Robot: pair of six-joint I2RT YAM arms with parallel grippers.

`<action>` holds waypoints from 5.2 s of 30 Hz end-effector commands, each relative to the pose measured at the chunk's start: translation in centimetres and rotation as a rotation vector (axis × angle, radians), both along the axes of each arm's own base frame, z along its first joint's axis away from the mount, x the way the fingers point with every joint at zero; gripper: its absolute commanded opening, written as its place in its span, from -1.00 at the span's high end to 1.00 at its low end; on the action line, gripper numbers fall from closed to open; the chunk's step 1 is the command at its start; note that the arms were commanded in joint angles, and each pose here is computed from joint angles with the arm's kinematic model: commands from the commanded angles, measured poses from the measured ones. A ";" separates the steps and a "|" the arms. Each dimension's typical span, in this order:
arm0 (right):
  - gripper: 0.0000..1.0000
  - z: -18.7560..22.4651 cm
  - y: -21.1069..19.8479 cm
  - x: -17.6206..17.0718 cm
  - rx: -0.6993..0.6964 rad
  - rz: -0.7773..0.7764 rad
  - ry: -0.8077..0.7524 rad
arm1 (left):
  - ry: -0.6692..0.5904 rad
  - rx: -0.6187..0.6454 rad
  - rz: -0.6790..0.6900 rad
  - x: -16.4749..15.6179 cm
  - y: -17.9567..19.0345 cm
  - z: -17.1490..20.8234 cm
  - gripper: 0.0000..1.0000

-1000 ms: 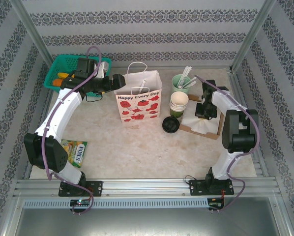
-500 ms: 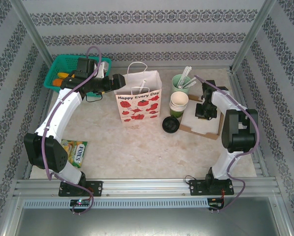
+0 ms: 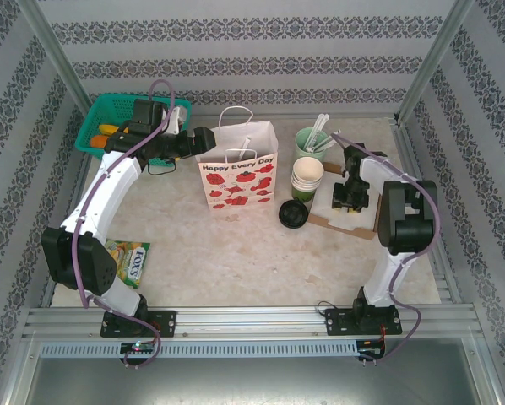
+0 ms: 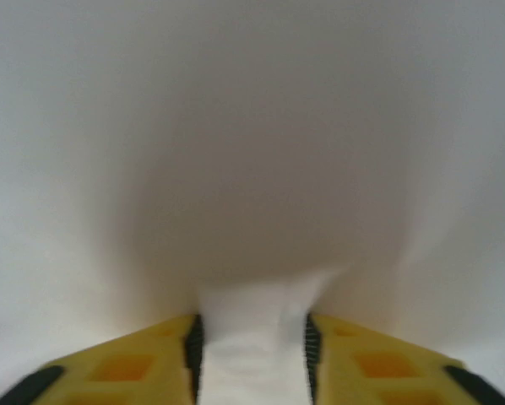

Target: Pack the takeout coffee

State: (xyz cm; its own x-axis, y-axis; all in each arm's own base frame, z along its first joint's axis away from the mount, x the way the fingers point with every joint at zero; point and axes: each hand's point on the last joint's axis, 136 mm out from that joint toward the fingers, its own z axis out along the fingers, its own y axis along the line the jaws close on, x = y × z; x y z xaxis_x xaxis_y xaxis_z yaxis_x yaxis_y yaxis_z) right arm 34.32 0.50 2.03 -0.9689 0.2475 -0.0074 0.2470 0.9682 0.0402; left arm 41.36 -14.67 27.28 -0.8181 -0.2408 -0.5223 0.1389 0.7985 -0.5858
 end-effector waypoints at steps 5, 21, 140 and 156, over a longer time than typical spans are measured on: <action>0.97 0.7 0.0 -0.2 -0.037 0.004 -0.020 | -0.006 -0.003 0.006 0.5 0.1 0.1 -0.99; 1.00 5.5 -0.1 -1.3 -0.028 0.061 -0.037 | -0.005 0.000 0.001 0.5 0.1 0.1 -0.99; 1.00 9.3 14.1 -6.9 0.294 1.021 -0.448 | -0.005 -0.011 -0.002 0.4 0.0 0.0 -0.99; 0.82 8.7 12.7 -5.2 0.189 0.981 -0.447 | 0.001 -0.014 -0.006 0.6 -0.1 -0.2 -0.99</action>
State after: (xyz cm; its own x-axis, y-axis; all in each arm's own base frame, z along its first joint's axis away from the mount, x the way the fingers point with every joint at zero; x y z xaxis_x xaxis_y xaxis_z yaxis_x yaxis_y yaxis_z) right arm 28.47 13.05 9.94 -0.6664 -0.6065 -0.4336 -0.7054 0.7013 0.1031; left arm 41.63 -14.84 26.47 -0.8300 -0.2372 -0.5048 0.1309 0.7969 -0.5898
